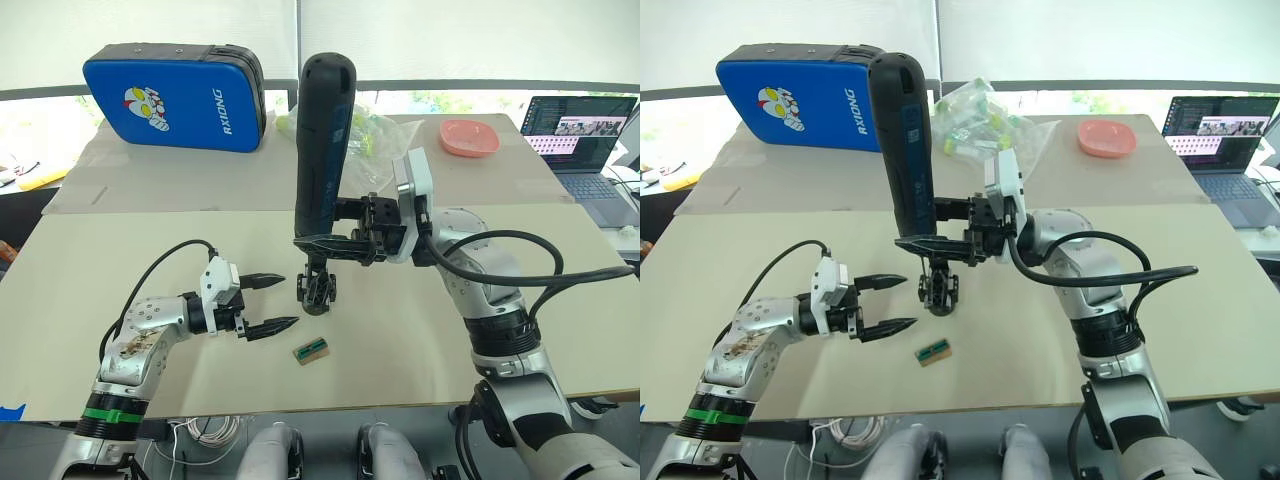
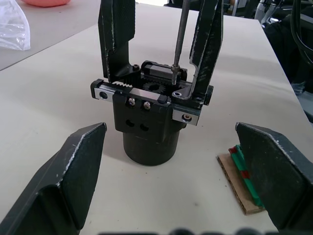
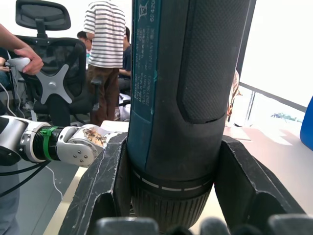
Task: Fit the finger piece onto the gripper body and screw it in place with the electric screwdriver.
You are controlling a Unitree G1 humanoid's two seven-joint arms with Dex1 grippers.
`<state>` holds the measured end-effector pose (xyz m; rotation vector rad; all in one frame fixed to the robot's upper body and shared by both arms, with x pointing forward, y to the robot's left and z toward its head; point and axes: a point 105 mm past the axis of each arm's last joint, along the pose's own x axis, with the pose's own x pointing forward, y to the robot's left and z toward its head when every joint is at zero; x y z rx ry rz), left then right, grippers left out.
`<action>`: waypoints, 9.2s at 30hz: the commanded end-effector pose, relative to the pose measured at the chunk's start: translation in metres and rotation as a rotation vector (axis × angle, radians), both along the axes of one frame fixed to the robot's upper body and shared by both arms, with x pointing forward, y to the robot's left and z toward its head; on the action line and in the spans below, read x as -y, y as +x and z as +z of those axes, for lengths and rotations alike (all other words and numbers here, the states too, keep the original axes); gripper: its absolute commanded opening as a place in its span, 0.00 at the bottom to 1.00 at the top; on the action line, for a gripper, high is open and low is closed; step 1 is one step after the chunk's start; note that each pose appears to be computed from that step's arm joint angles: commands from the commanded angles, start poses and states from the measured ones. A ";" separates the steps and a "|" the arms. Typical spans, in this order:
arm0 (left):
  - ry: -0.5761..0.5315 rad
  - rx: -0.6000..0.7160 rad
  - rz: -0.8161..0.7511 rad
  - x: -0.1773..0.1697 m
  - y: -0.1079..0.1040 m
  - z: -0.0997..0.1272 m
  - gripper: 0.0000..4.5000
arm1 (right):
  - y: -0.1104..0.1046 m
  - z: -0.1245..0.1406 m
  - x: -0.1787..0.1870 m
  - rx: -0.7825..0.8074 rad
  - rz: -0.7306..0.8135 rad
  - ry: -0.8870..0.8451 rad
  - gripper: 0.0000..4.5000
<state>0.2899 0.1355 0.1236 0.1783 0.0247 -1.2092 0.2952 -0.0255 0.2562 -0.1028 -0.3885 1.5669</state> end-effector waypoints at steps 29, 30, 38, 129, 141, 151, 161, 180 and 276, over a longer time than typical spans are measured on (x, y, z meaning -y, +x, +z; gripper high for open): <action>0.008 0.029 -0.020 0.002 -0.007 0.005 1.00 | -0.004 0.005 0.001 0.044 -0.008 0.035 0.44; 0.008 0.029 -0.020 0.002 -0.007 0.005 1.00 | -0.004 0.005 0.001 0.042 -0.008 0.036 0.44; 0.008 0.028 -0.017 0.003 -0.007 0.004 1.00 | -0.004 0.006 0.001 0.032 0.001 0.041 0.44; 0.097 0.010 0.042 0.013 0.012 -0.016 1.00 | -0.001 -0.001 -0.003 0.011 -0.011 0.004 0.44; 0.096 -0.046 0.024 0.028 0.028 -0.031 1.00 | 0.000 -0.001 -0.002 0.014 -0.016 0.002 0.44; 0.117 -0.013 -0.022 0.040 0.035 -0.036 1.00 | 0.000 -0.002 -0.001 0.012 -0.024 -0.007 0.44; 0.110 0.003 -0.047 0.048 0.041 -0.040 1.00 | 0.000 -0.003 -0.002 0.008 -0.022 -0.011 0.44; 0.189 0.021 -0.081 0.046 0.038 -0.057 0.52 | 0.001 -0.008 -0.004 0.009 -0.029 -0.033 0.44; 0.257 -0.077 0.083 -0.090 -0.014 -0.046 0.98 | -0.045 0.036 0.108 0.191 -0.282 0.044 0.44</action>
